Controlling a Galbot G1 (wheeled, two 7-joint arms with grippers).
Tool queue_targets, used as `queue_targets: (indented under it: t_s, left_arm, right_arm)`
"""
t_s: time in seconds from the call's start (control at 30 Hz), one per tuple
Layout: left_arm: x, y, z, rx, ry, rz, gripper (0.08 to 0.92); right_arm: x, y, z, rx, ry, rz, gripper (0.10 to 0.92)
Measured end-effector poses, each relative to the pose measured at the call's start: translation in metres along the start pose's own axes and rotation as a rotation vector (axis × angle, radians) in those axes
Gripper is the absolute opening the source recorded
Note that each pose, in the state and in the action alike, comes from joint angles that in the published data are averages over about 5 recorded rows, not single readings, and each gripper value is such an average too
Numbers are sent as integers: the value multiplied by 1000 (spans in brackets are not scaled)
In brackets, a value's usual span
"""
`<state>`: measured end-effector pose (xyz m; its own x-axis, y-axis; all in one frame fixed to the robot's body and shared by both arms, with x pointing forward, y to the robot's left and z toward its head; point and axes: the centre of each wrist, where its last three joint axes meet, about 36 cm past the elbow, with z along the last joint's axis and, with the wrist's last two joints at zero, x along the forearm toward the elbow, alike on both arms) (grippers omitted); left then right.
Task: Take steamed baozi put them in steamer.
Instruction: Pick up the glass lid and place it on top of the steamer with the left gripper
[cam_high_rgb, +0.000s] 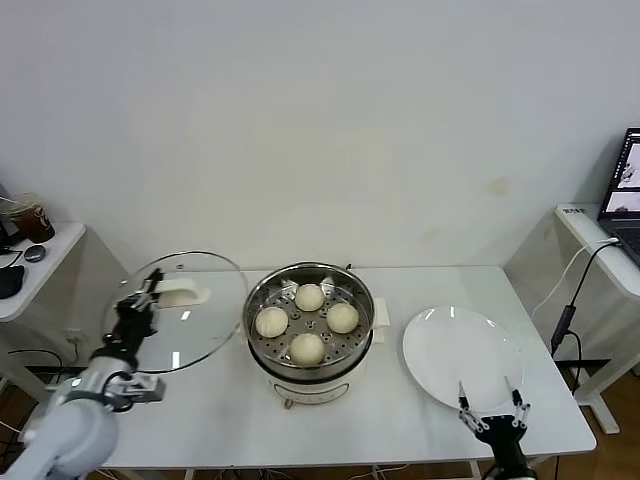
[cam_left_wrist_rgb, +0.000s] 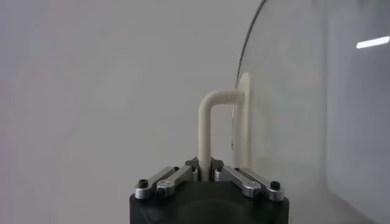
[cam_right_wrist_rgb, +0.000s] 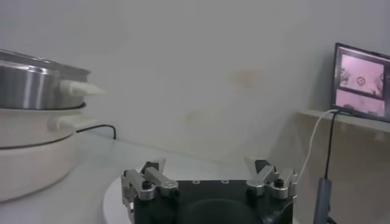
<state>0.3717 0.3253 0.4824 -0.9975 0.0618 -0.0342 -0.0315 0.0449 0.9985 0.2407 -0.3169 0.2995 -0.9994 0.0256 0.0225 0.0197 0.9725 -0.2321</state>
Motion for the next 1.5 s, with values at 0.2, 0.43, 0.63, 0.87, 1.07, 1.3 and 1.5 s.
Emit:
queue_targets:
  t_s: [0.2, 0.43, 0.63, 0.87, 1.07, 1.3, 1.5]
  left_arm:
    - [-17, 5, -51, 44, -39, 30, 165]
    - [-36, 2, -112, 61, -84, 51, 165]
    - [-46, -8, -154, 47, -126, 57, 165]
    - [-52, -22, -179, 18, -150, 52, 165]
    - [-55, -36, -187, -14, -160, 43, 165]
    - [-57, -50, -193, -37, -173, 45, 165]
    - [-60, -57, -197, -45, -179, 52, 165]
  right_arm:
    - [-7, 16, 7, 4, 3, -7, 823]
    - [-11, 28, 16, 16, 10, -12, 823]
    - [-10, 32, 18, 25, 13, -18, 823]
    - [-9, 34, 21, 30, 16, -27, 823]
    - [-9, 36, 20, 25, 17, -35, 823]
    - [-7, 37, 20, 21, 21, -38, 823]
    - [-5, 36, 20, 26, 23, -40, 823]
